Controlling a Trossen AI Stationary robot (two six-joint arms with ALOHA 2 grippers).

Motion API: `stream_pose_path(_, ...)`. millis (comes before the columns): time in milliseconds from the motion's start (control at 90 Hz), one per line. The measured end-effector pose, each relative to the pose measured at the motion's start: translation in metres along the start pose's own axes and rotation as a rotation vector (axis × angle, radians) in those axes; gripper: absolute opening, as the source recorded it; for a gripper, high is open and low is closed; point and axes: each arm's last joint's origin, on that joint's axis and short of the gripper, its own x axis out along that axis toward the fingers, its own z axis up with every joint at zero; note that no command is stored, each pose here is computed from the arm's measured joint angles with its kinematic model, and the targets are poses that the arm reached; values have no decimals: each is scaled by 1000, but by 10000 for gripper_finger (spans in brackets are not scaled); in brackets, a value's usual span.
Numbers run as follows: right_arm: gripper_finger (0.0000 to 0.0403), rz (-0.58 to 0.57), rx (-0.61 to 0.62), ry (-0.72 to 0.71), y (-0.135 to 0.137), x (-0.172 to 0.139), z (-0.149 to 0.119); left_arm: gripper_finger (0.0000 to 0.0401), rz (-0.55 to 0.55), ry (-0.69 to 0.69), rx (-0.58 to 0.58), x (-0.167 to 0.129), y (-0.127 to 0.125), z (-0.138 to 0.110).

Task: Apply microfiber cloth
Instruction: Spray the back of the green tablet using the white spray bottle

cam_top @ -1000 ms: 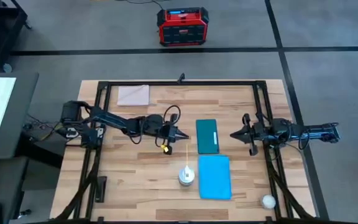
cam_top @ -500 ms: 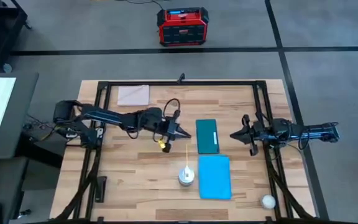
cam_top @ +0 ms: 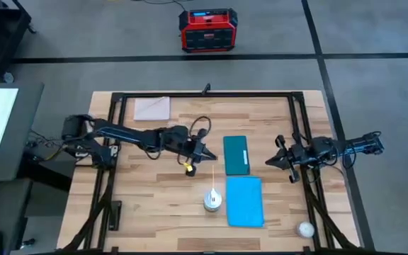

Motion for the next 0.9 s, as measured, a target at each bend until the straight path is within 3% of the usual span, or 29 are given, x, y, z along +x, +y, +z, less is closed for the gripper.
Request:
stream_pose_path(400,0,19,6,26,2,0,-2,0,-7,33,52,44,9,1)
stream_pose_path(900,0,-78,-4,45,0,0,-4,0,5,29,101,43,11,3)
